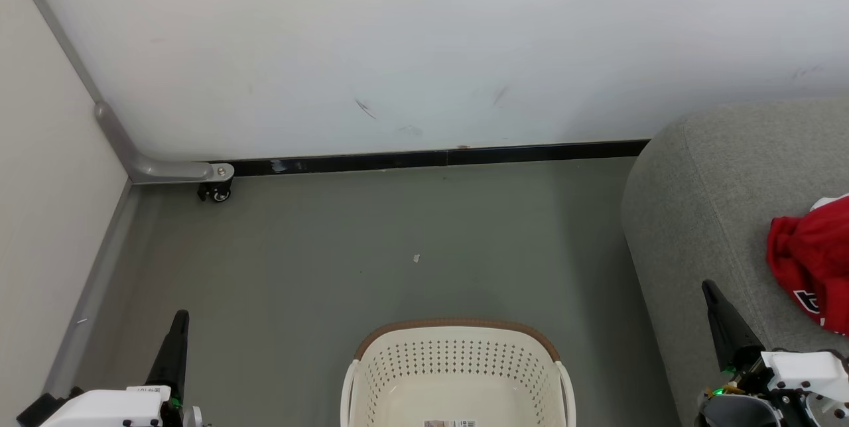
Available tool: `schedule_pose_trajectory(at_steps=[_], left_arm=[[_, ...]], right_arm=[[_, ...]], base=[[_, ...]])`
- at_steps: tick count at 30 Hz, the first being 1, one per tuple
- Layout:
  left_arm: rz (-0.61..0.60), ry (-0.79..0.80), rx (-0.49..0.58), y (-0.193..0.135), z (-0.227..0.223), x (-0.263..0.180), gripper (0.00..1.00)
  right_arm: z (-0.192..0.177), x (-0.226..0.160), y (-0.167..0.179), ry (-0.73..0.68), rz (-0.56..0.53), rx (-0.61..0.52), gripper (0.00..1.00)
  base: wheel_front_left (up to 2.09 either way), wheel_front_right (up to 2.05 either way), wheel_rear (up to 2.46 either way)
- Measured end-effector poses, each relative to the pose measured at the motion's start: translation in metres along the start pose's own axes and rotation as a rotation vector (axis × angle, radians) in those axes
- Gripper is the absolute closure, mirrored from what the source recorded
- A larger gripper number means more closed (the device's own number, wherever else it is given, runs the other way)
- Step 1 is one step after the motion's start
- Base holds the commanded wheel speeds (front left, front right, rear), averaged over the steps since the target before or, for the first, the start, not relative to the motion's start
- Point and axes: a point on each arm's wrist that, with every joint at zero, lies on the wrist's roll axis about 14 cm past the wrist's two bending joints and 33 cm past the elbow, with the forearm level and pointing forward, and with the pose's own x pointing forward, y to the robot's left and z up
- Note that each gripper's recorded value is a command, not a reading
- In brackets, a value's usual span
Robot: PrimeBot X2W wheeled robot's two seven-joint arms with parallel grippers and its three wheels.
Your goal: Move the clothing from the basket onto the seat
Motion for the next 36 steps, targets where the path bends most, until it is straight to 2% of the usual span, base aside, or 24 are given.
schedule_pose_trajectory(at_steps=[36], left_arm=[[-0.001,0.000,0.000,-0.0002,-0.0001,0.0000,1.00]], right_arm=[[0.0002,-0.0001,-0.0001,-0.002,0.000,0.003,1.00]], base=[[0.00,0.00,0.00]])
